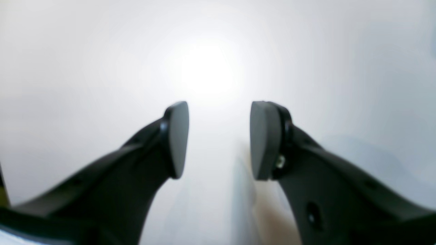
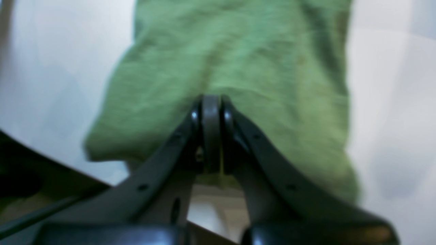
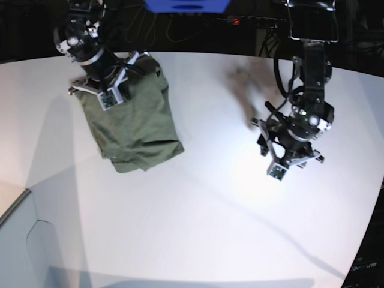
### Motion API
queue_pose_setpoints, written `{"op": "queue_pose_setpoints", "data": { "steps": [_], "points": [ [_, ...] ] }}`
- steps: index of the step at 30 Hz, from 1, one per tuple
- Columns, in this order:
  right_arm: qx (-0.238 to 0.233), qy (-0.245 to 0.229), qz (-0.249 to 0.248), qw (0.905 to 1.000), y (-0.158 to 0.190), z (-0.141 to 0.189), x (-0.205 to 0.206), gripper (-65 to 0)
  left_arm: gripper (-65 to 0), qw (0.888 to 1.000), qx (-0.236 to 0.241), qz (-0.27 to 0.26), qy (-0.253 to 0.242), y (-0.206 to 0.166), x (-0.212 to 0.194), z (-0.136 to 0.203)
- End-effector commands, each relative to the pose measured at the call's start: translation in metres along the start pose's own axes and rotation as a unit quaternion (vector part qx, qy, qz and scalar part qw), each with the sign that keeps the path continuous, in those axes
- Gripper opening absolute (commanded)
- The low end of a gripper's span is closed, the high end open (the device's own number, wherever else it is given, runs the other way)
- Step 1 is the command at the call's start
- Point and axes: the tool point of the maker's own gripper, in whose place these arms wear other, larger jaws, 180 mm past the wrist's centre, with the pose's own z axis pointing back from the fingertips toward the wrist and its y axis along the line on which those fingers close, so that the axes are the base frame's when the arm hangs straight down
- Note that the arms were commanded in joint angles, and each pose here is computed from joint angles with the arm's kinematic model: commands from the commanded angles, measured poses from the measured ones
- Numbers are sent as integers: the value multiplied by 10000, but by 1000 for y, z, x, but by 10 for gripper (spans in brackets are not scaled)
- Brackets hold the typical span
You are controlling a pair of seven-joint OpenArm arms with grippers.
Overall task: Layout the t-shirt on the table in an organized manner, then fold the t-shirt properly
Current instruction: 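Pat the folded shirt flat with the right gripper and withdraw the left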
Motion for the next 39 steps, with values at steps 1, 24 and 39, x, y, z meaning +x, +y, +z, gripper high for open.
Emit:
{"op": "queue_pose_setpoints", "data": {
  "steps": [1, 24, 39],
  "points": [
    [66, -207, -48, 9998, 5, -1, 10, -650, -370, 9996, 117, 12, -276, 9, 17, 3],
    [-58, -1371, -393, 9898, -8, 22, 62, -650, -370, 9989, 216, 354, 216, 6, -45, 24],
    [-1404, -573, -1503, 9769, -141, 10, -32, -650, -370, 9946, 413, 531, 792, 4, -113, 68]
  ]
}}
